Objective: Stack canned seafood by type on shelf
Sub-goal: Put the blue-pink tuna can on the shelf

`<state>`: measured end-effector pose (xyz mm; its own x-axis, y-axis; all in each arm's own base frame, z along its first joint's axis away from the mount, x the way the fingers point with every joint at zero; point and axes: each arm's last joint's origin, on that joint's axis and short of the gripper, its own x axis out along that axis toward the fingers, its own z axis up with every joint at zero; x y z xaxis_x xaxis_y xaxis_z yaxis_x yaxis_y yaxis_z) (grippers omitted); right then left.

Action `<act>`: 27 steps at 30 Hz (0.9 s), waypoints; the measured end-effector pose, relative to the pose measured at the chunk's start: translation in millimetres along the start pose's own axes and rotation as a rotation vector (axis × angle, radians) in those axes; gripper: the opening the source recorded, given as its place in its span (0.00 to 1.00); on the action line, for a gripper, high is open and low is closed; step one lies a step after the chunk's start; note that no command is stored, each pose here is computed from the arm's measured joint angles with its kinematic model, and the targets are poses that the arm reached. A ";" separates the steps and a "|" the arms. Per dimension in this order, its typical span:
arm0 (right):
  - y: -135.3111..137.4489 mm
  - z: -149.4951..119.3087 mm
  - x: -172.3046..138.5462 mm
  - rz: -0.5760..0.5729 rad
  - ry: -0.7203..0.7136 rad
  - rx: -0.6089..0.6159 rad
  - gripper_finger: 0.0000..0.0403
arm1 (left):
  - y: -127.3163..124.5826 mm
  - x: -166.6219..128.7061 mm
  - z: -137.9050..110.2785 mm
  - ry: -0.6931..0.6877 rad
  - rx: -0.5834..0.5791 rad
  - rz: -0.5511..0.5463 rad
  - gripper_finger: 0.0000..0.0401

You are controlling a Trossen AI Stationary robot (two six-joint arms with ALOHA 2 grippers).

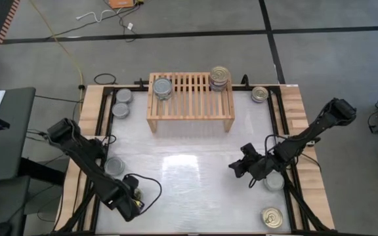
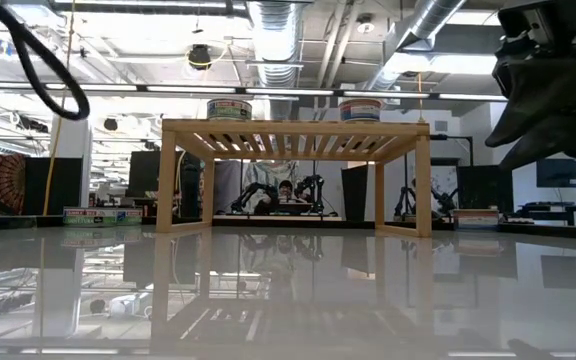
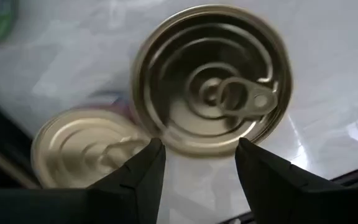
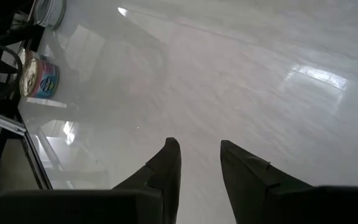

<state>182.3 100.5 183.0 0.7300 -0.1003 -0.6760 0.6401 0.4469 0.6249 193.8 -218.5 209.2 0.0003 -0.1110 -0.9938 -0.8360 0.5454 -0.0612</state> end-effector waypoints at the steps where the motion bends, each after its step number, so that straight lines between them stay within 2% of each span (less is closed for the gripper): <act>1: 0.0 0.1 0.0 0.000 0.000 0.000 0.34 | -1.0 2.7 -0.1 -0.002 0.009 0.007 0.46; 8: 0.3 0.0 0.0 0.002 0.000 0.002 0.34 | -10.8 19.0 10.4 -0.004 0.056 0.045 0.46; 12: 0.8 0.1 0.1 0.007 -0.001 0.005 0.34 | -25.0 23.9 27.1 0.004 0.079 -0.031 0.46; 17: 1.4 -0.1 -0.1 0.013 -0.001 0.006 0.34 | -35.9 23.4 62.3 -0.007 0.082 -0.101 0.46; 21: 2.4 -1.4 -0.8 0.025 0.003 0.006 0.34 | -45.8 18.8 98.3 -0.089 0.093 -0.207 0.46; 27: 5.9 -7.7 -4.2 0.067 0.021 0.002 0.34 | -66.6 7.2 148.9 -0.310 0.148 -0.457 0.46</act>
<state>181.2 110.4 186.6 0.7658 -0.0519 -0.6409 0.5908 0.4503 0.6695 331.2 -131.9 192.3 0.5231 -0.1262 -0.8428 -0.6275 0.6121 -0.4812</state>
